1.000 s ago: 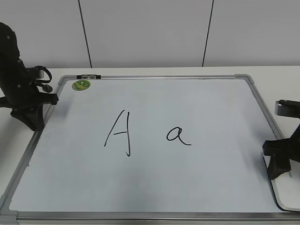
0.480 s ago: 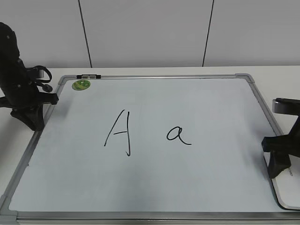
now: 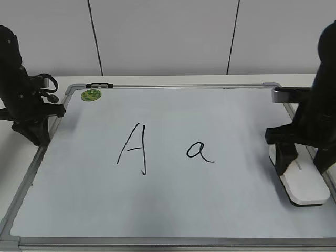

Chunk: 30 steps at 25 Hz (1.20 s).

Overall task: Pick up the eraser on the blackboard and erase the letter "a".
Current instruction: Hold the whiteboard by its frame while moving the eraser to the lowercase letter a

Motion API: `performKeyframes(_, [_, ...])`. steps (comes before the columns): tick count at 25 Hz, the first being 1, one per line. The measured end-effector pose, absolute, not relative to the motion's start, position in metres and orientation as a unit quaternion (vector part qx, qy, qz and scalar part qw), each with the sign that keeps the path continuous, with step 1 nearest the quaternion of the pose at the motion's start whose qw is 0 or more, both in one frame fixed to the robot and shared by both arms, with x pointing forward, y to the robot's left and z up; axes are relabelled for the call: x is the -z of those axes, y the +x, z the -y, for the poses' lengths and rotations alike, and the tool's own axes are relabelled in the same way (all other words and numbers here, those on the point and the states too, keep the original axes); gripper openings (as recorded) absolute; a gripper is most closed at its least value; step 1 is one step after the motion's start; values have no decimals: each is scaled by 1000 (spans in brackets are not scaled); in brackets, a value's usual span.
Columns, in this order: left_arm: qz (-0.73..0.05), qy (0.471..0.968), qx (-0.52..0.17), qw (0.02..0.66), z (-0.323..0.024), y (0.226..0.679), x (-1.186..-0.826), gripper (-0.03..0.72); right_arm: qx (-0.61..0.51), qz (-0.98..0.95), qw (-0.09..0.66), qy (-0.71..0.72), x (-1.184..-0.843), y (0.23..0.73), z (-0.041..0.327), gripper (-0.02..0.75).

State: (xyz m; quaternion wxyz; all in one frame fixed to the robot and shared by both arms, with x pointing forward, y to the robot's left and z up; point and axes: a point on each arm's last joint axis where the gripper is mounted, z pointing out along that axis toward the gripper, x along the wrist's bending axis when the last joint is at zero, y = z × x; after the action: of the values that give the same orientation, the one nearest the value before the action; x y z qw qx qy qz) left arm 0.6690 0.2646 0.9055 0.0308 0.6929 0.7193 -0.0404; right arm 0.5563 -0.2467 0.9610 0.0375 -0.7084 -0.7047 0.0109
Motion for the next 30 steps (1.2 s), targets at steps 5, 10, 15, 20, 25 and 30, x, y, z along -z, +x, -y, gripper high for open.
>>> performKeyframes(5, [-719,693,40,31,-265,669,-906,99,-19,733,39,-679,-960,580,217,525])
performKeyframes(10, [-719,693,40,31,-265,669,-906,103,-18,750,38,-661,-956,610,191,525])
performKeyframes(15, [-719,693,40,31,-265,669,-906,104,-1,760,27,-649,-947,638,170,525])
performKeyframes(20, [-719,693,40,31,-265,669,-906,104,5,777,23,-629,-936,651,142,525])
performKeyframes(25, [-719,693,40,31,-265,669,-906,105,0,783,26,-622,-933,653,134,525])
performKeyframes(30, [-719,693,40,31,-265,669,-906,105,7,787,46,-615,-931,653,130,525])
